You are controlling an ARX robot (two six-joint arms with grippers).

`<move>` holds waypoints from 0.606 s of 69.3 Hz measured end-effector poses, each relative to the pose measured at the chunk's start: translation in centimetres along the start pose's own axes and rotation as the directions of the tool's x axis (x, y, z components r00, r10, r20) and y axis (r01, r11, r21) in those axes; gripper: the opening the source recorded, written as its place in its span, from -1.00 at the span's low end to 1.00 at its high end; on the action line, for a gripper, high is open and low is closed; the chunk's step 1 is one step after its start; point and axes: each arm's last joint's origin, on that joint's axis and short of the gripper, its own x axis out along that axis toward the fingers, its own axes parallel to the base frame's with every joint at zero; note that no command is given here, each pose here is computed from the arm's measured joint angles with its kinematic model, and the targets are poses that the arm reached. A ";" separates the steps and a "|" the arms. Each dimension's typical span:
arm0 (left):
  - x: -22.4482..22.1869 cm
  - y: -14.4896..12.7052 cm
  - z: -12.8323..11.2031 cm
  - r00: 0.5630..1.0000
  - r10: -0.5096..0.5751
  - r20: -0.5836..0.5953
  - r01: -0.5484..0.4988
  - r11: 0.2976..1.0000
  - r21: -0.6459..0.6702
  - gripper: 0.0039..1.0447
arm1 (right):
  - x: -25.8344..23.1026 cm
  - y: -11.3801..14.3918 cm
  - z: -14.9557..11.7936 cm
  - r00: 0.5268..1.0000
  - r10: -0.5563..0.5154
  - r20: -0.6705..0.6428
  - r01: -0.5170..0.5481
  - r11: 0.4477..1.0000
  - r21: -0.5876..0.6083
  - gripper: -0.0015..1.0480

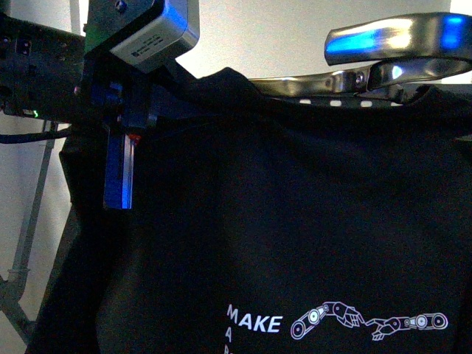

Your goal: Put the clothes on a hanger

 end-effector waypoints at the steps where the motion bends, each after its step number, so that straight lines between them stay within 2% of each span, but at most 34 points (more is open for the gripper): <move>1: 0.0 0.0 0.0 1.000 0.000 0.000 0.000 1.000 0.000 -0.93 | 0.1 0.0 0.0 1.000 0.002 0.000 -0.002 1.000 0.003 0.86; 25: 0.0 0.0 0.0 1.000 0.002 -0.007 -0.002 1.000 0.000 -0.93 | 4.6 -0.2 -1.3 0.997 0.031 -0.067 -0.025 0.996 0.089 0.86; 30: 0.0 0.0 0.0 1.000 0.003 -0.012 -0.003 1.000 0.000 -0.93 | 5.2 -0.2 -1.4 0.997 0.028 -0.076 -0.020 0.993 0.112 0.74; 42: 0.0 0.0 -0.1 1.000 0.005 -0.020 -0.005 1.000 0.000 -0.93 | 6.1 0.2 -1.5 0.997 0.030 -0.075 -0.018 0.989 0.148 0.20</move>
